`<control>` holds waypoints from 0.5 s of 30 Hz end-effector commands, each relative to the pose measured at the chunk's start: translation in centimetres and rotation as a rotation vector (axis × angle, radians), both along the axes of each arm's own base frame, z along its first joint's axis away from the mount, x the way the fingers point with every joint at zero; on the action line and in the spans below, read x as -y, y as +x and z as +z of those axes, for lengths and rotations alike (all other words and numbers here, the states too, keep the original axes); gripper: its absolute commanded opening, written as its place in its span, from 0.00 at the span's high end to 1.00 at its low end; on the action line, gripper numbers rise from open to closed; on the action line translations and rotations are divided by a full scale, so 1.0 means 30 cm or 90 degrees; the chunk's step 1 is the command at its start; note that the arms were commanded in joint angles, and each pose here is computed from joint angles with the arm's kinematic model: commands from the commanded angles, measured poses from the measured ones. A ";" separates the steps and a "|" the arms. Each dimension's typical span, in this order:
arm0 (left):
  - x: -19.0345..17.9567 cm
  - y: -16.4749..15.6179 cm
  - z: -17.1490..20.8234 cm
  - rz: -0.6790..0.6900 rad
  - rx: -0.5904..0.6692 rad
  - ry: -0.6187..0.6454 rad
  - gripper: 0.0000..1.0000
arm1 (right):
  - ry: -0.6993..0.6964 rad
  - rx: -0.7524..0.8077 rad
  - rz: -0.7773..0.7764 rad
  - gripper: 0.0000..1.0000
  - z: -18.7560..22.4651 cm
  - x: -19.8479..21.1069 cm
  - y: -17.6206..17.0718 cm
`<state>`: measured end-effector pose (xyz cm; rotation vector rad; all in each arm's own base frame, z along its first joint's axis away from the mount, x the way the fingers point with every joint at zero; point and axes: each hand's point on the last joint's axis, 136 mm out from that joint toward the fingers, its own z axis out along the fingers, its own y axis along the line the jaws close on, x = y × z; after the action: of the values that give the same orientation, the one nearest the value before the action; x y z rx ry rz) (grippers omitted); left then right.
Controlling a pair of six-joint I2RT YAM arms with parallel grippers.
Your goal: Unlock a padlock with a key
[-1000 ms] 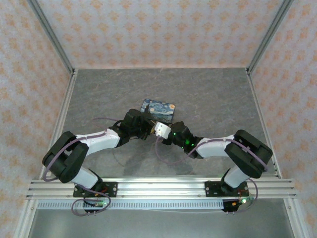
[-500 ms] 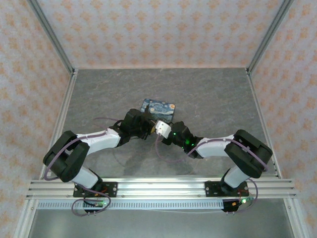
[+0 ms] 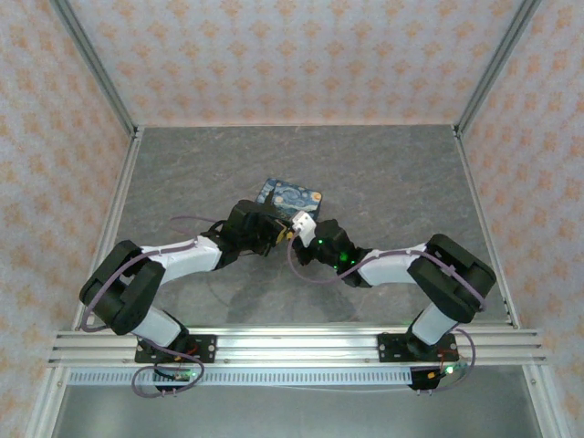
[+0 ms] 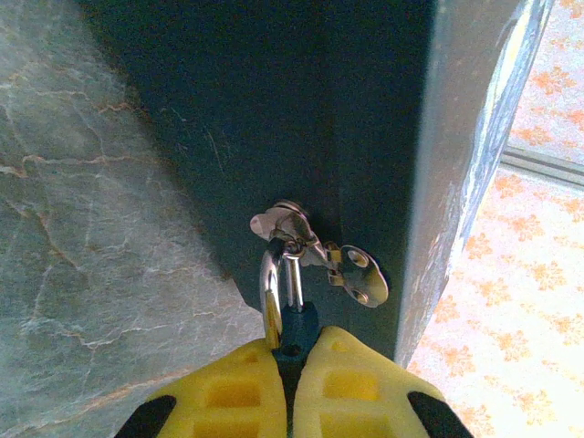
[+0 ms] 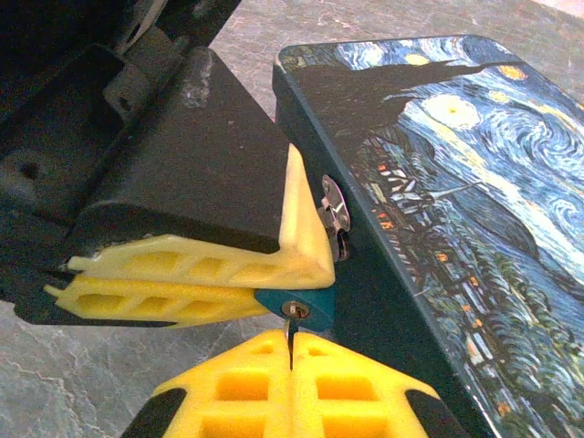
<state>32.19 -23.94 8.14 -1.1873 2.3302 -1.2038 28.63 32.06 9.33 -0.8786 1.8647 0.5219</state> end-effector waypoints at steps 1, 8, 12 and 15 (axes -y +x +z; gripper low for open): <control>0.044 0.001 0.048 -0.032 0.020 -0.016 0.95 | 0.065 -0.015 -0.029 1.00 0.053 -0.018 0.034; 0.005 0.001 0.063 -0.044 0.043 0.049 0.56 | 0.133 -0.094 -0.088 1.00 0.037 -0.002 0.034; -0.037 -0.004 0.074 -0.045 0.053 0.084 0.44 | 0.166 -0.133 -0.122 1.00 0.025 0.013 0.031; -0.077 -0.010 0.081 -0.039 0.058 0.102 0.38 | 0.189 -0.164 -0.134 1.00 0.017 0.017 0.022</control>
<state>31.64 -23.16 9.66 -1.0299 2.3762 -1.1210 28.94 31.89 9.46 -0.5556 2.0035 0.7234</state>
